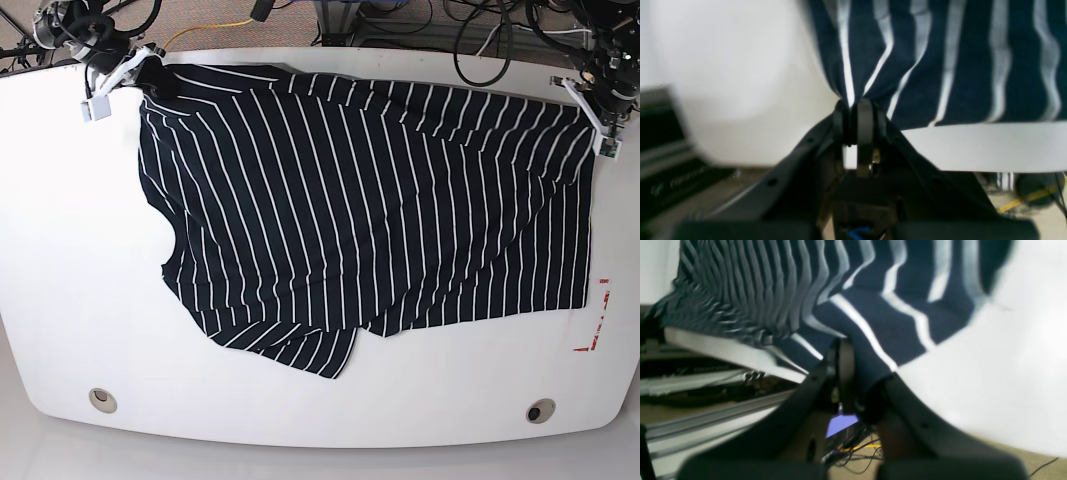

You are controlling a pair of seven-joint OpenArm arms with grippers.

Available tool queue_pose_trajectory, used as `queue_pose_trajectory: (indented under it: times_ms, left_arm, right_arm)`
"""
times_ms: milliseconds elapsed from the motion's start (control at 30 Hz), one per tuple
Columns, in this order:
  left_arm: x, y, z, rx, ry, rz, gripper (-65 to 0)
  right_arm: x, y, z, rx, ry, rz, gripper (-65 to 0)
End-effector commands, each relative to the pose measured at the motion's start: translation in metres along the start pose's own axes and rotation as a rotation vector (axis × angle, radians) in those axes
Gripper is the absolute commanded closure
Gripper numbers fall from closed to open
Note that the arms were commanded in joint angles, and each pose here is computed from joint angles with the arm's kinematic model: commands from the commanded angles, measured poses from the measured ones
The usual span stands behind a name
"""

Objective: Fold the T-shirt properly
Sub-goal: 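Lower the shirt edge with both grippers and release it, then regrasp the shirt edge with the left gripper beside its previous spot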

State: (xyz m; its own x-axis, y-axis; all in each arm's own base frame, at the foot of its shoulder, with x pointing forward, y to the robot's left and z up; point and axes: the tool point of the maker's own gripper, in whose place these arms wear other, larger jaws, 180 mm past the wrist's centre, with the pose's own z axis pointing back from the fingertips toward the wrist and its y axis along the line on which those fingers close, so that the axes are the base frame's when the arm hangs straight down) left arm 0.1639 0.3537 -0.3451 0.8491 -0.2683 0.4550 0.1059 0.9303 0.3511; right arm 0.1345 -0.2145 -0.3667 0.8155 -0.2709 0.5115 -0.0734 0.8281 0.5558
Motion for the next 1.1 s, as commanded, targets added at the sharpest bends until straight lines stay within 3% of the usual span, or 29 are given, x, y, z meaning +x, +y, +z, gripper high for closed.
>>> queue_pose_trajectory:
  times_ms: [0, 700, 867, 933, 1067]
  left_arm:
    - [0.008, 0.014, 0.008, 0.034, -0.035, 0.012, 0.0]
    - [0.009, 0.008, 0.004, 0.013, -0.036, 0.009, 0.0]
    - [-0.009, 0.005, -0.007, -0.019, 0.015, 0.040, -0.6]
    - [-0.020, 0.003, -0.013, -0.036, 0.044, 0.062, -5.7]
    - [-0.027, 0.000, -0.015, -0.047, 0.063, 0.067, -22.8]
  right_arm:
    - [0.011, -0.004, 0.010, -0.020, -0.039, 0.019, 0.0]
    - [0.024, -0.008, 0.011, -0.026, -0.048, 0.054, 0.0]
    - [0.019, -0.017, 0.002, -0.045, -0.020, 0.031, 0.0]
    - [0.013, -0.024, -0.002, -0.062, 0.009, 0.017, 0.0]
    - [0.008, -0.028, -0.003, -0.068, 0.023, 0.003, 0.0]
